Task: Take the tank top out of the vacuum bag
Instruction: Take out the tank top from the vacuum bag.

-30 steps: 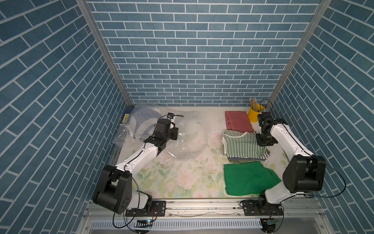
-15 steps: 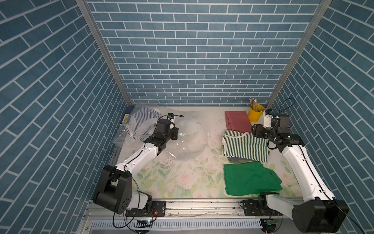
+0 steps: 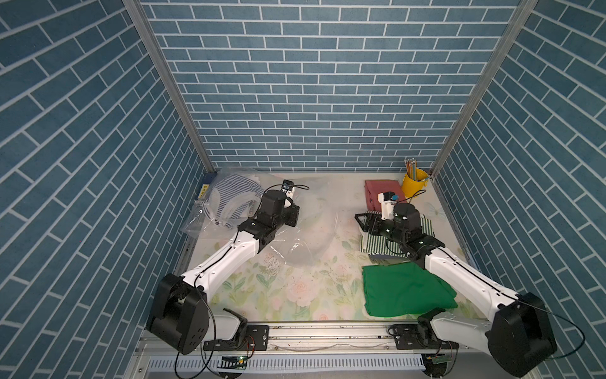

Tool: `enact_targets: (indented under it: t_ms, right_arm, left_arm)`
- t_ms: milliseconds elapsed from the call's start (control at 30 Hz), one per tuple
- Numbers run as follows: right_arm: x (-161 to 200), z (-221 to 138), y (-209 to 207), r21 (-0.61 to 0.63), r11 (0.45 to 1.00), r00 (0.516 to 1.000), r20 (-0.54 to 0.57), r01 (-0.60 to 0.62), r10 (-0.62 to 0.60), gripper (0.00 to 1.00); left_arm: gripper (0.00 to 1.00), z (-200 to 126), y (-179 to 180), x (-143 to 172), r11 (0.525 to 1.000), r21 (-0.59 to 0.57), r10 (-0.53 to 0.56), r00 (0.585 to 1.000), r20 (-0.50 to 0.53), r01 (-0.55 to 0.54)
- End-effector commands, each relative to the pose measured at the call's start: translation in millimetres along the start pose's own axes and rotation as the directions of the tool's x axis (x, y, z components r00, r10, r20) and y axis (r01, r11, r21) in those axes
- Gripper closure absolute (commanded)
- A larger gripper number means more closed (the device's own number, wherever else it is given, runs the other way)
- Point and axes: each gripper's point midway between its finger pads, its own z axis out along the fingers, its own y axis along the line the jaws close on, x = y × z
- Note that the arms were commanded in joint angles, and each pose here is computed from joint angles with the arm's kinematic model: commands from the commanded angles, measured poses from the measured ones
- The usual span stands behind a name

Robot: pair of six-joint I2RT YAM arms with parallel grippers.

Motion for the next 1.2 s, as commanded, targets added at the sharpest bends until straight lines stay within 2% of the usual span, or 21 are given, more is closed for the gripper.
enact_targets:
  t_ms: [0, 200, 367, 500, 667, 967, 1167]
  right_arm:
    - [-7.3, 23.5, 34.3, -0.112, 0.991, 0.992, 0.092, -0.078, 0.088, 0.33]
    - [31.6, 75.6, 76.1, -0.227, 0.967, 0.992, 0.028, -0.115, 0.125, 0.33]
    - [50.0, 102.8, 88.4, -0.227, 0.956, 0.98, 0.022, -0.186, 0.196, 0.33]
    - [59.1, 122.2, 98.3, -0.224, 0.956, 0.981, -0.003, -0.188, 0.192, 0.33]
    - [68.0, 145.5, 102.3, -0.229, 0.953, 0.98, -0.031, -0.197, 0.195, 0.34]
    - [95.1, 194.3, 129.2, -0.331, 0.922, 0.975, -0.156, -0.201, 0.157, 0.34]
    - [115.5, 225.1, 129.8, -0.349, 0.91, 0.964, -0.217, -0.223, 0.153, 0.34]
  left_arm:
    - [1.0, -11.3, -15.6, -17.3, 1.0, 0.023, -0.005, 1.0, 0.03, 0.004]
    - [1.0, -19.9, -42.0, -39.0, 0.998, 0.065, -0.03, 0.997, 0.078, 0.025]
    - [1.0, -29.3, -69.2, -65.8, 0.984, 0.17, -0.078, 0.991, 0.108, 0.059]
    - [1.0, -35.7, -96.7, -84.9, 0.974, 0.222, -0.064, 0.988, 0.138, 0.032]
    - [1.0, -37.3, -116.3, -89.2, 0.963, 0.27, -0.055, 0.99, 0.133, 0.017]
    - [1.0, -52.3, -142.4, -102.8, 0.927, 0.374, -0.094, 0.985, 0.144, 0.034]
    - [1.0, -60.7, -152.4, -108.3, 0.912, 0.409, -0.109, 0.983, 0.148, 0.039]
